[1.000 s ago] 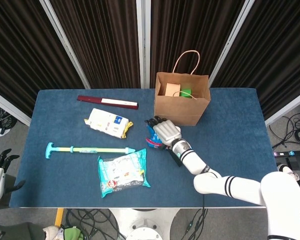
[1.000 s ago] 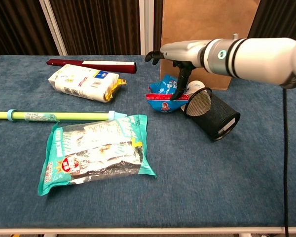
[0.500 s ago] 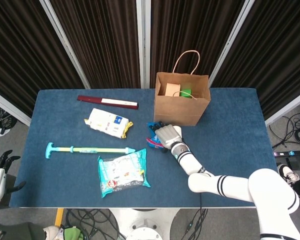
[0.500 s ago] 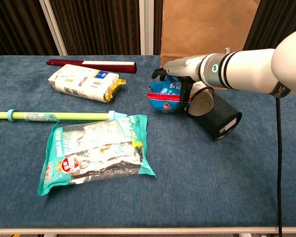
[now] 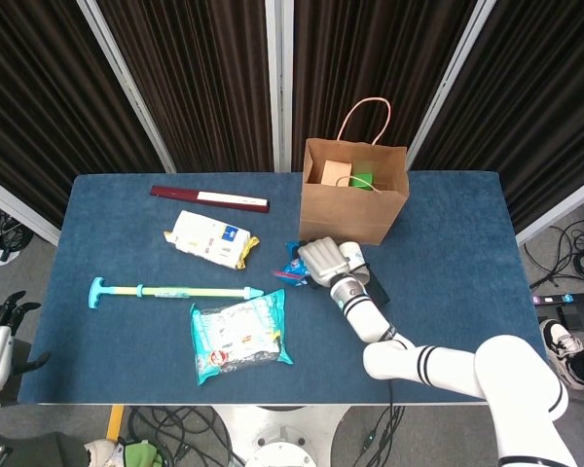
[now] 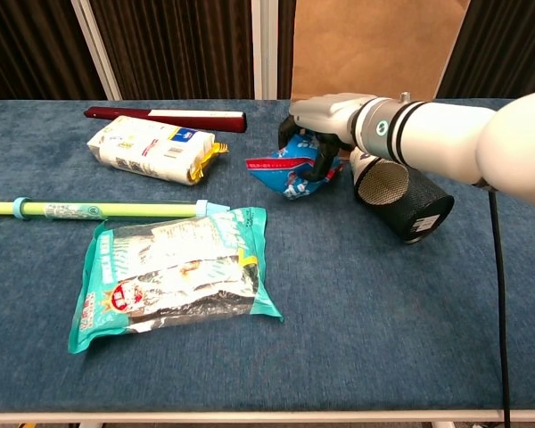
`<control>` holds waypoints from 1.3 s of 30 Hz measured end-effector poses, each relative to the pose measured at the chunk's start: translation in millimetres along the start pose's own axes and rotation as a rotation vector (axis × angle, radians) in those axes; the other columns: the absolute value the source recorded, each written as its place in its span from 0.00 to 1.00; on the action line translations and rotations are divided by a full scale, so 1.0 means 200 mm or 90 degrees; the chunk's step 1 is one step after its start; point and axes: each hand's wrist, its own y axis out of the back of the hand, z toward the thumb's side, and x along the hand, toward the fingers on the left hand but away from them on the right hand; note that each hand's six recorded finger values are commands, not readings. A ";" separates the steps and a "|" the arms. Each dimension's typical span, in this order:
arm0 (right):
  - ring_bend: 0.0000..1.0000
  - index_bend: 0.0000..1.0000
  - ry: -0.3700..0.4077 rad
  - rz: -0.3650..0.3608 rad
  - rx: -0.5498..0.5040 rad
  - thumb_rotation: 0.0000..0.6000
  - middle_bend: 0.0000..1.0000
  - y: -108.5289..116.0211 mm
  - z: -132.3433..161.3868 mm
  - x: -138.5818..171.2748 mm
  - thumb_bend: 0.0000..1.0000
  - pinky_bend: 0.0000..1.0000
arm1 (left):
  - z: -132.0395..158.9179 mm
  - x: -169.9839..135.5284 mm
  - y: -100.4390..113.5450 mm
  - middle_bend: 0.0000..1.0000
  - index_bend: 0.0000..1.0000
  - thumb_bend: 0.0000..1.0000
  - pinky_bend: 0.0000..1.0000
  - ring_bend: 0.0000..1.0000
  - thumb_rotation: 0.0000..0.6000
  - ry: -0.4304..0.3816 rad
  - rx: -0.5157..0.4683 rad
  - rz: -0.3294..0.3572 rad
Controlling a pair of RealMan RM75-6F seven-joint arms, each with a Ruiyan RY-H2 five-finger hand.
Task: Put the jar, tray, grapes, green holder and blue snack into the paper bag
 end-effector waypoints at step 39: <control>0.34 0.54 0.003 -0.487 -0.287 1.00 0.43 1.16 -0.56 0.56 0.50 0.69 | 0.01 0.01 -0.01 0.24 0.32 0.10 0.23 0.23 1.00 -0.005 -0.001 -0.006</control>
